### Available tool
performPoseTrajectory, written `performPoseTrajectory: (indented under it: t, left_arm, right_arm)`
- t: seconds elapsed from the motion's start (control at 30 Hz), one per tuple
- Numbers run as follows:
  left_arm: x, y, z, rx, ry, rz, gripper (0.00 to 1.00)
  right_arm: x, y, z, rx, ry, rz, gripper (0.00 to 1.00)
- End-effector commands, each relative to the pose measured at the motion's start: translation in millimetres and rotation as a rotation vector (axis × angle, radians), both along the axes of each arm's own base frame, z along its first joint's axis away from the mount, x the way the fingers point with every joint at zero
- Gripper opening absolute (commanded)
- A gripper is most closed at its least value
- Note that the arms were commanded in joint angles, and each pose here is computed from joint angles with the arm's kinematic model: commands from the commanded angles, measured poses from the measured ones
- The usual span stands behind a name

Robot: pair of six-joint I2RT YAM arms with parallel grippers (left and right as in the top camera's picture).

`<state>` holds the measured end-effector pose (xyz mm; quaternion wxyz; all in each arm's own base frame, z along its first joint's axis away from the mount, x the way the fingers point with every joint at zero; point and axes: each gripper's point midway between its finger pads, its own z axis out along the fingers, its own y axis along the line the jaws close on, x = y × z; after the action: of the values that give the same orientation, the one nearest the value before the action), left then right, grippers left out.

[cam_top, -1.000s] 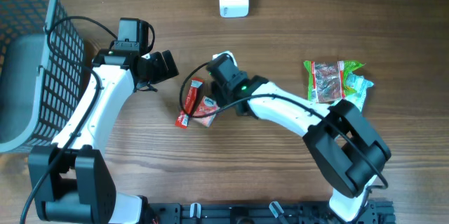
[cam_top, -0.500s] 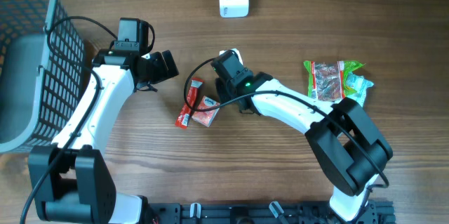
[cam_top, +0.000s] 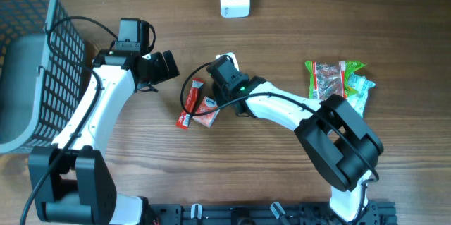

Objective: Scan the item barcode
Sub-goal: 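Move the right gripper to the green-white box and grasp it, then lift the green-white box up to the white scanner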

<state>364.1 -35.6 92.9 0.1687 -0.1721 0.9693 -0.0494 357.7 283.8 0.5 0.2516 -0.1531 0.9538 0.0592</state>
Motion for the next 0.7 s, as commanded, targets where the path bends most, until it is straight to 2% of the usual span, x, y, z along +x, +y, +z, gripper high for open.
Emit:
performPoseTrajectory:
  t: [0.0,0.23,0.4,0.47,0.57,0.67]
  left_arm:
    - [1,2,-2,0.007,0.004,-0.001,1.00]
    - [1,2,-2,0.007,0.004,-0.001,1.00]
    - [1,2,-2,0.007,0.004,-0.001,1.00]
    - [1,2,-2,0.007,0.004,-0.001,1.00]
    - [1,2,-2,0.007,0.004,-0.001,1.00]
    - [1,2,-2,0.007,0.004,-0.001,1.00]
  right_arm:
    - [-7,-2,-18,-0.023,0.043,0.004,0.43]
    - [0,-2,2,-0.001,0.003,0.008,0.23]
    - [0,-2,56,0.061,-0.055,0.006,0.20]
    - [-2,1,92,0.159,-0.066,0.029,0.18]
    - [-4,2,161,0.430,-0.043,0.077,0.16]
    - [5,-13,199,0.544,-0.028,0.068,0.12]
